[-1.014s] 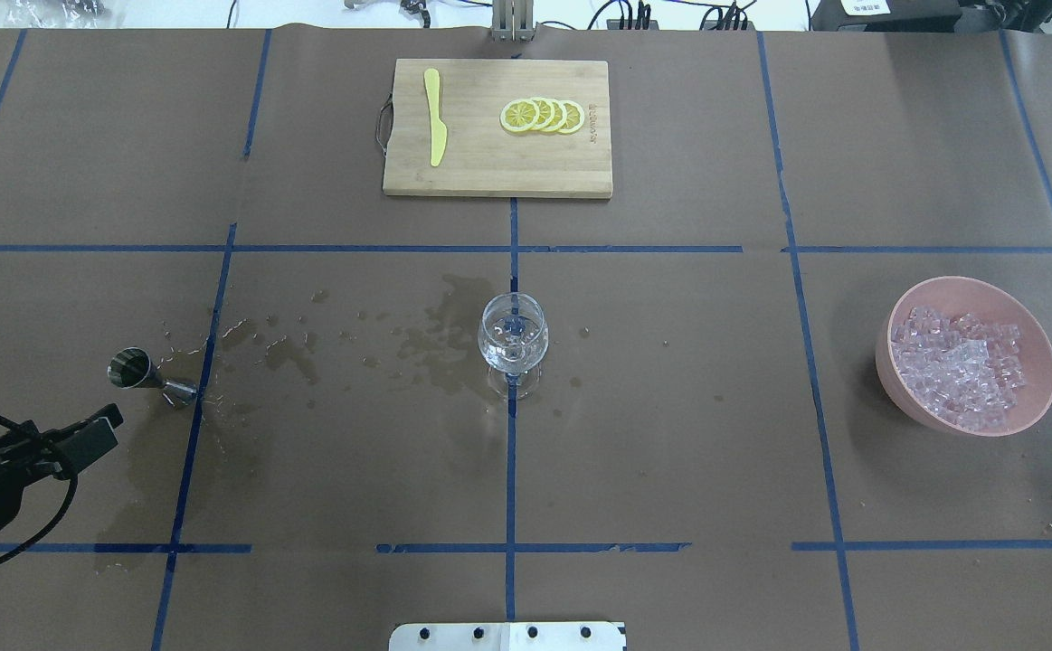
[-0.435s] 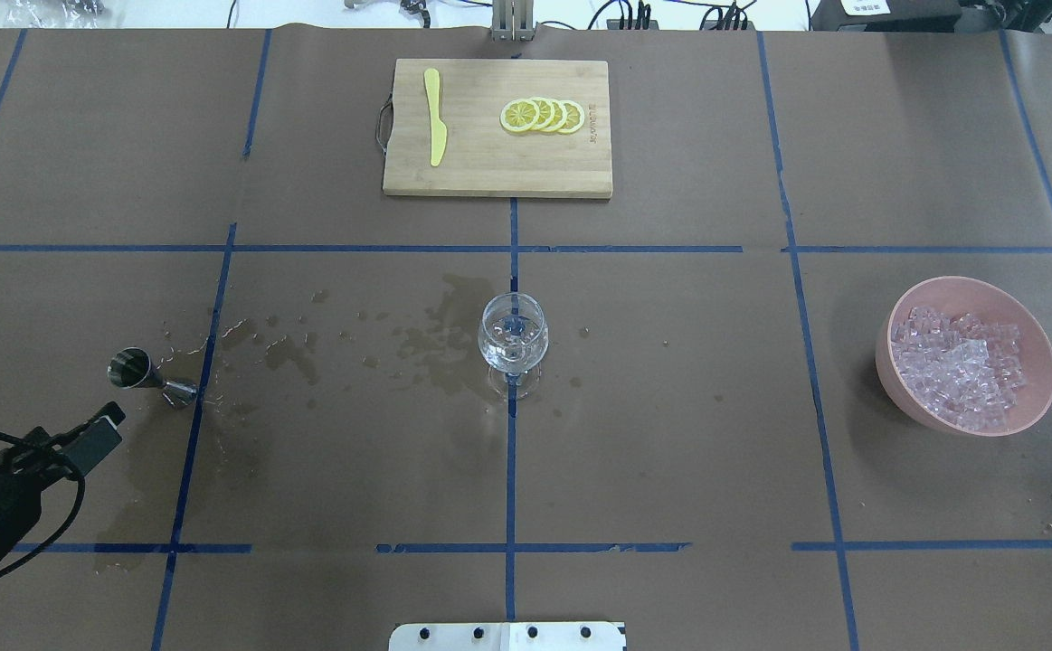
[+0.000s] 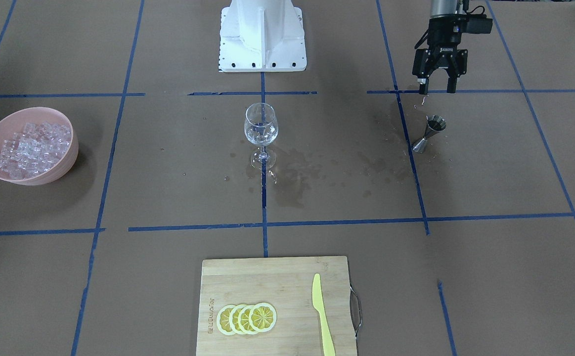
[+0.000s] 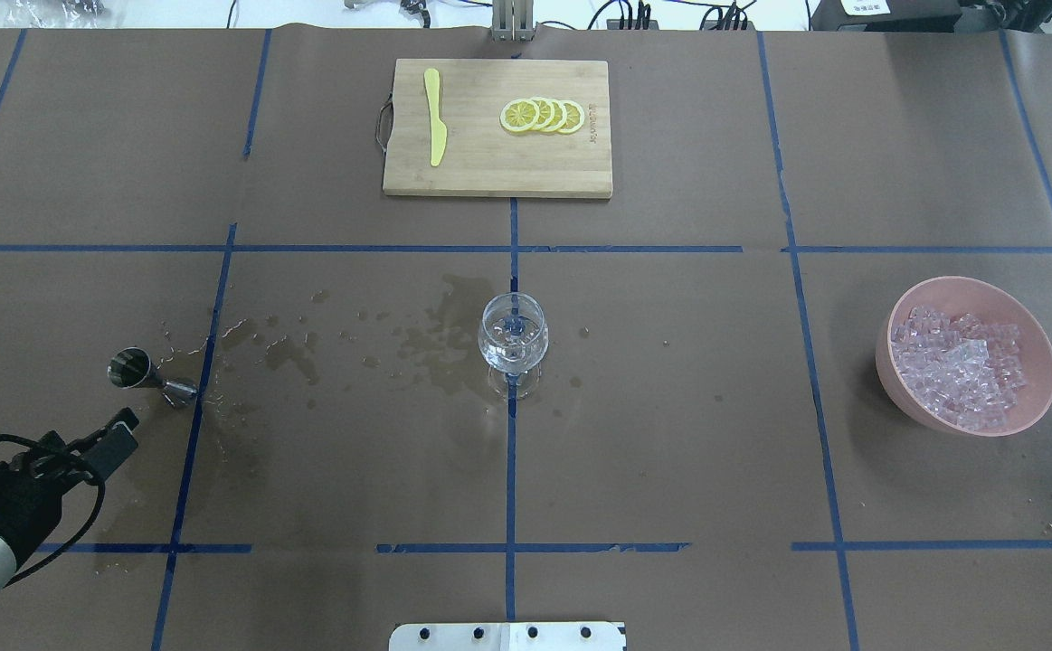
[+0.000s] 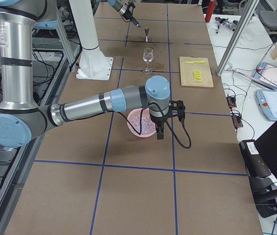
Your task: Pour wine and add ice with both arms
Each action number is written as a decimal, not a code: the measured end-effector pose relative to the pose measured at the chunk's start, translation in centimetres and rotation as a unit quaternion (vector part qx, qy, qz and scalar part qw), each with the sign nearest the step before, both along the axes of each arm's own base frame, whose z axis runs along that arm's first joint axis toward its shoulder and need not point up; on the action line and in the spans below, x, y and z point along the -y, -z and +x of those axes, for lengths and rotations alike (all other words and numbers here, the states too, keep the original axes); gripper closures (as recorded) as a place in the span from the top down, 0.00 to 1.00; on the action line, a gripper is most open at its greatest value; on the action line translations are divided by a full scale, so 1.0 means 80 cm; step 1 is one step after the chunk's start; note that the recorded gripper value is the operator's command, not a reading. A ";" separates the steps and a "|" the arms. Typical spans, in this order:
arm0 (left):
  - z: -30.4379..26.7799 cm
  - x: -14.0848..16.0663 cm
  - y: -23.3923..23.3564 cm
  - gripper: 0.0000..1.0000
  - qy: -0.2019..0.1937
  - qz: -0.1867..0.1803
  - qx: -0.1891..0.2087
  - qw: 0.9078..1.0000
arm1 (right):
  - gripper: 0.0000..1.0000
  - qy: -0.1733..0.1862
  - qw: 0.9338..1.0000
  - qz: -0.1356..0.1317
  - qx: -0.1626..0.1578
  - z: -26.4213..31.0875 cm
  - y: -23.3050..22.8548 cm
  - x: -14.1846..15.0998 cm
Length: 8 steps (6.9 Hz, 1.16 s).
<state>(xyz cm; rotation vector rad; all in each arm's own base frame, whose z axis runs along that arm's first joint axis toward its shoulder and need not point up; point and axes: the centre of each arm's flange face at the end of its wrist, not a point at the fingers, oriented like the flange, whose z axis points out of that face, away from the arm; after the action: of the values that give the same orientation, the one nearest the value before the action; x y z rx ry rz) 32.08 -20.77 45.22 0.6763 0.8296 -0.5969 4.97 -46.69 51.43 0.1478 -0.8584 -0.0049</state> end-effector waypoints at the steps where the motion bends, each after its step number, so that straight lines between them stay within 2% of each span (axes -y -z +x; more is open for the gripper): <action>1: 0.012 -0.006 -0.005 1.00 -0.010 0.009 0.034 0.999 | 1.00 0.000 1.000 0.001 0.000 0.000 0.001 0.000; 3: 0.030 -0.013 -0.001 1.00 -0.015 0.030 0.065 0.997 | 1.00 0.000 1.000 0.001 0.000 0.000 0.002 -0.001; 8: 0.061 -0.006 0.009 1.00 0.020 0.073 0.065 0.995 | 1.00 0.000 1.000 0.004 0.000 -0.001 0.005 -0.001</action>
<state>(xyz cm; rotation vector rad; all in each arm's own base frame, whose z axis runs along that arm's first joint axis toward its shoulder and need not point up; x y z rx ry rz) 36.95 -20.26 44.52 0.8583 0.7443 -0.5260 4.92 -46.60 51.00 0.1556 -0.8580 -0.0095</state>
